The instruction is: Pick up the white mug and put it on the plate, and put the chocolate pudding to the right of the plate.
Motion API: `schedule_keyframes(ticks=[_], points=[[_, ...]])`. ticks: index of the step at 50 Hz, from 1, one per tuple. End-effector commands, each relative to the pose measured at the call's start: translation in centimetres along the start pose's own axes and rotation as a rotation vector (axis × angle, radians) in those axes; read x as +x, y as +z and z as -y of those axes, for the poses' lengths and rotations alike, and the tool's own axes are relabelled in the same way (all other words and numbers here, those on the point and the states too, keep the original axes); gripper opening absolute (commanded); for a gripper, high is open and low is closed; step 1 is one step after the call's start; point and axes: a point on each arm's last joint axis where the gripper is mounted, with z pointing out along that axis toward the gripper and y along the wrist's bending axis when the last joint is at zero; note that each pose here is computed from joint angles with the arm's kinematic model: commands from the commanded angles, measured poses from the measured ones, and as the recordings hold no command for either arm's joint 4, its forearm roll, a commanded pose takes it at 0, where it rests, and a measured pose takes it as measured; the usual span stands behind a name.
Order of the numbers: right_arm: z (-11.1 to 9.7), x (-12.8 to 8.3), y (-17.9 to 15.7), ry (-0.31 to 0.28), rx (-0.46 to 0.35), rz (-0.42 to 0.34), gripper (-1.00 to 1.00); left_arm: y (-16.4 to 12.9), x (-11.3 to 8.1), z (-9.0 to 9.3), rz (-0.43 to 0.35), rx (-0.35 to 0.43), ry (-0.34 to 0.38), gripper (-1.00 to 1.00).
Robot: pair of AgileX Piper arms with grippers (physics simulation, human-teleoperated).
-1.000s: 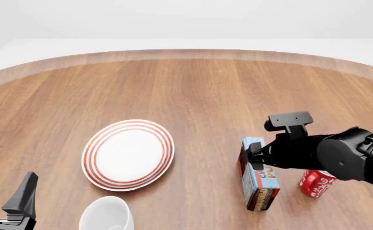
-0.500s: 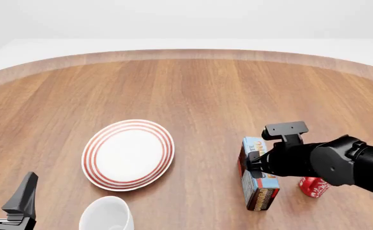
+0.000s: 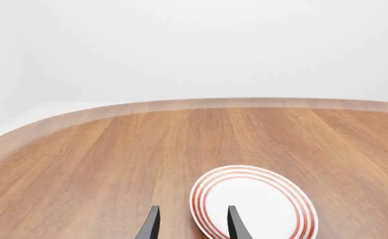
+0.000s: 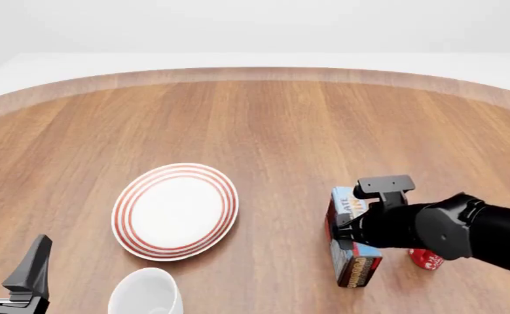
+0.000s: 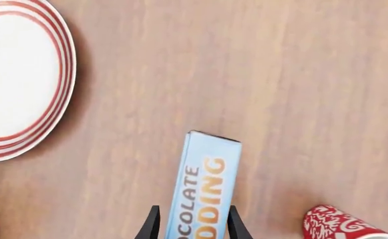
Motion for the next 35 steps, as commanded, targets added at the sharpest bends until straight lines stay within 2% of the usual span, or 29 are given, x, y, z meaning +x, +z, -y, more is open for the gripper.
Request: schedule_keyframes(ticks=[1, 6, 7, 21, 35], points=[[0.0, 1.1, 1.3, -0.002, 0.008, -0.045, 1.0, 0.0, 0.0, 0.0, 0.0, 0.0, 0.0, 1.0], [-0.1, 1.4, 1.6, -0.001, 0.007, -0.053, 1.0, 0.0, 0.0, 0.0, 0.0, 0.0, 0.0, 1.0], [-0.2, 1.3, 1.6, -0.005, 0.004, -0.053, -1.0, 0.0, 0.0, 0.0, 0.0, 0.0, 0.0, 1.0], [0.5, 0.2, 0.2, -0.018, 0.014, -0.006, -1.0, 0.0, 0.0, 0.0, 0.0, 0.0, 0.0, 1.0], [-0.2, -1.1, -1.9, -0.052, -0.006, 0.048, -1.0, 0.0, 0.0, 0.0, 0.0, 0.0, 0.0, 1.0]])
